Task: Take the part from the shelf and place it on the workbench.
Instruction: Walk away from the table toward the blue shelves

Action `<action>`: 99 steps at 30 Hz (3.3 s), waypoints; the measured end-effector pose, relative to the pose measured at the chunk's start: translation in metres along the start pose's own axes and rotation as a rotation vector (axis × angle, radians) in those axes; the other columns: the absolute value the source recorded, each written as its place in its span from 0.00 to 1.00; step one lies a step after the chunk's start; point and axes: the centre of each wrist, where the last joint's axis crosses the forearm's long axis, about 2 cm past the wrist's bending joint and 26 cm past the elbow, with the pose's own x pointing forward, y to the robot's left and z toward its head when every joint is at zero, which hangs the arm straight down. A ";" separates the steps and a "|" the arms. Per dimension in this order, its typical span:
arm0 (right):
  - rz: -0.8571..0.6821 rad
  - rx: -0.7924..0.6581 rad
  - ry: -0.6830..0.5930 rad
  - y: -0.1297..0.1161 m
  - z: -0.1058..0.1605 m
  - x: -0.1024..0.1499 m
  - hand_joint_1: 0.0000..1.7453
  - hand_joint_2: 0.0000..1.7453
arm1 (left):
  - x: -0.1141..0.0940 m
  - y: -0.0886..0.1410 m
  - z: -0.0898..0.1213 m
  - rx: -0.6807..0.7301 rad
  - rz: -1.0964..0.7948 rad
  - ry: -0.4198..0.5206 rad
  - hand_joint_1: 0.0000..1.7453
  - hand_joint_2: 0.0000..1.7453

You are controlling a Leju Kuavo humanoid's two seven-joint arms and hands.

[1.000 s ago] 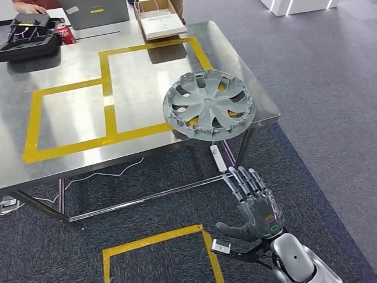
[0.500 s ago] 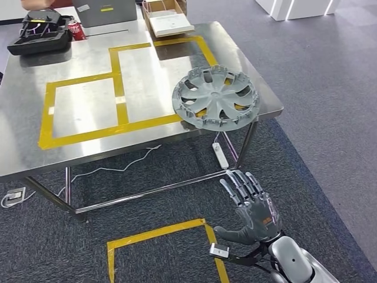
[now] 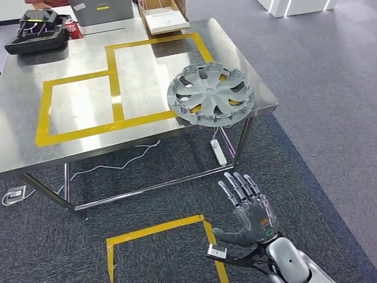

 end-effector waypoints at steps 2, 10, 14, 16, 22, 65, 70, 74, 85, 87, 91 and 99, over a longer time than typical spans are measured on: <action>-0.010 0.005 0.002 0.001 0.001 0.002 0.00 0.00 | 0.000 0.000 0.000 0.000 0.000 0.001 0.00 0.00; -0.050 0.044 0.014 0.008 0.012 0.010 0.00 0.00 | 0.001 -0.001 0.000 0.004 -0.004 0.000 0.00 0.00; -0.060 0.047 0.014 0.010 0.013 0.013 0.00 0.00 | 0.002 -0.001 0.000 0.007 -0.009 -0.002 0.00 0.00; -0.064 0.048 0.013 0.010 0.014 0.014 0.00 0.00 | 0.001 0.000 0.000 0.009 -0.010 -0.001 0.00 0.00; -0.075 0.053 0.014 0.011 0.014 0.017 0.00 0.00 | 0.001 -0.002 0.001 0.007 -0.009 0.000 0.00 0.00; -0.048 0.122 0.033 0.016 0.026 0.028 0.00 0.00 | -0.001 -0.001 0.001 0.023 0.013 0.030 0.00 0.00; -0.041 0.129 0.038 0.018 0.028 0.028 0.00 0.00 | -0.002 -0.001 0.001 0.023 0.013 0.033 0.00 0.00; -0.039 0.130 0.042 0.018 0.028 0.028 0.00 0.00 | 0.000 -0.002 0.001 0.025 0.012 0.030 0.00 0.00; -0.032 0.132 0.041 0.019 0.030 0.029 0.00 0.00 | 0.000 -0.003 0.002 0.025 0.006 0.028 0.00 0.00; -0.031 0.133 0.041 0.020 0.030 0.029 0.00 0.00 | -0.001 -0.003 0.002 0.024 0.005 0.029 0.00 0.00; -0.028 0.131 0.040 0.020 0.029 0.028 0.00 0.00 | 0.001 -0.003 0.002 0.023 0.003 0.026 0.00 0.00; -0.021 0.135 0.036 0.021 0.030 0.028 0.00 0.00 | 0.001 -0.003 0.002 0.022 -0.002 0.023 0.00 0.00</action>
